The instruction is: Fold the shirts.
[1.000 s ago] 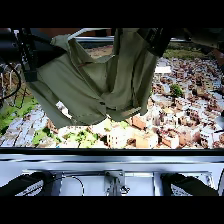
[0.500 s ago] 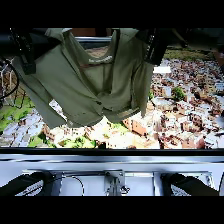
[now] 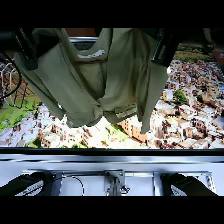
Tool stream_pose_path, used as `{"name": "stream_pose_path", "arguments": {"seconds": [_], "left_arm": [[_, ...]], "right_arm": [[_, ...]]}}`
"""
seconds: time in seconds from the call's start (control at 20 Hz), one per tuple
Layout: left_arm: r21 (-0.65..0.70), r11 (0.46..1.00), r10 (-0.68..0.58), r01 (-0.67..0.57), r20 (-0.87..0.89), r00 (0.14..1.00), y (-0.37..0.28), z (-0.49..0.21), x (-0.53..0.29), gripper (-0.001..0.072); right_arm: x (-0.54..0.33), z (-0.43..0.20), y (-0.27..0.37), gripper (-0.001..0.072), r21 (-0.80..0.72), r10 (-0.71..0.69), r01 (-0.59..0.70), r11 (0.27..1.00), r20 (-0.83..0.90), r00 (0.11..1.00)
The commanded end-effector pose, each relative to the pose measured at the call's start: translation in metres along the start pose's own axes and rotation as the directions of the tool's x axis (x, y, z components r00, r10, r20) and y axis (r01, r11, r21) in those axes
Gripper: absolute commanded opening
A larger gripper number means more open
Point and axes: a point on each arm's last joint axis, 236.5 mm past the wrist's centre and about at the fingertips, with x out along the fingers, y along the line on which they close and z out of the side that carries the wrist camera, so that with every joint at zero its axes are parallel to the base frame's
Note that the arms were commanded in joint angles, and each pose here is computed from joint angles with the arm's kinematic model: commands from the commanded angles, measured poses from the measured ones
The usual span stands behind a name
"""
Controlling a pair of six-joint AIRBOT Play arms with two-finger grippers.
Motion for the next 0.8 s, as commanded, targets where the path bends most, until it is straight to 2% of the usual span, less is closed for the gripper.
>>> {"name": "stream_pose_path", "arguments": {"seconds": [0.0, 0.05, 0.1, 0.15, 0.2, 0.3, 0.45, 0.5, 0.65, 0.75], "left_arm": [[0.009, 0.999, 0.033, -0.033, 0.002, 0.999, 0.008, 0.001, -0.001, 0.0353], [0.01, 0.999, 0.047, -0.047, 0.008, 0.999, 0.011, 0.003, -0.002, 0.0362], [0.011, 0.998, 0.06, -0.061, 0.013, 0.998, 0.014, 0.004, -0.002, 0.0459], [0.011, 0.997, 0.076, -0.076, 0.019, 0.997, 0.017, 0.006, -0.003, 0.0514], [0.011, 0.996, 0.09, -0.09, 0.025, 0.996, 0.021, 0.007, -0.004, 0.0517], [0.012, 0.994, 0.111, -0.111, 0.041, 0.993, 0.025, 0.013, -0.007, 0.0606], [-0.019, 0.996, 0.09, -0.088, 0.111, 0.99, 0.017, 0.034, -0.014, 0.0625], [-0.018, 0.997, 0.083, -0.082, 0.115, 0.99, 0.015, 0.036, -0.016, 0.0666], [0.002, 0.997, 0.07, -0.071, 0.1, 0.993, 0.008, 0.037, -0.026, 0.0666], [0.004, 0.991, 0.13, -0.13, 0.055, 0.99, 0.021, 0.029, -0.042, 0.066]], "right_arm": [[-0.01, 0.004, 0.003, 0.0073, -0.006, 0.006, -0.006, 1.0, -0.007, 1.0], [-0.01, 0.004, 0.003, 0.0072, -0.005, 0.006, -0.006, 1.0, -0.007, 1.0], [-0.01, 0.004, 0.003, 0.0072, -0.003, 0.006, -0.006, 1.0, -0.007, 1.0], [-0.01, 0.004, 0.003, 0.0072, -0.004, 0.006, -0.006, 1.0, -0.007, 1.0], [-0.01, 0.002, 0.002, 0.0072, -0.007, 0.003, -0.003, 1.0, -0.014, 1.0], [-0.01, -0.008, -0.001, 0.0073, -0.024, -0.01, 0.009, 1.0, -0.055, 0.998], [-0.011, -0.014, -0.016, 0.0072, -0.018, -0.075, 0.073, 0.997, -0.083, 0.994], [-0.012, -0.013, -0.022, 0.0073, -0.019, -0.099, 0.098, 0.995, -0.076, 0.992], [-0.012, -0.011, -0.028, 0.0072, -0.011, -0.127, 0.127, 0.992, -0.067, 0.99], [-0.014, -0.009, -0.029, 0.0072, -0.005, -0.13, 0.13, 0.991, -0.066, 0.989]]}}
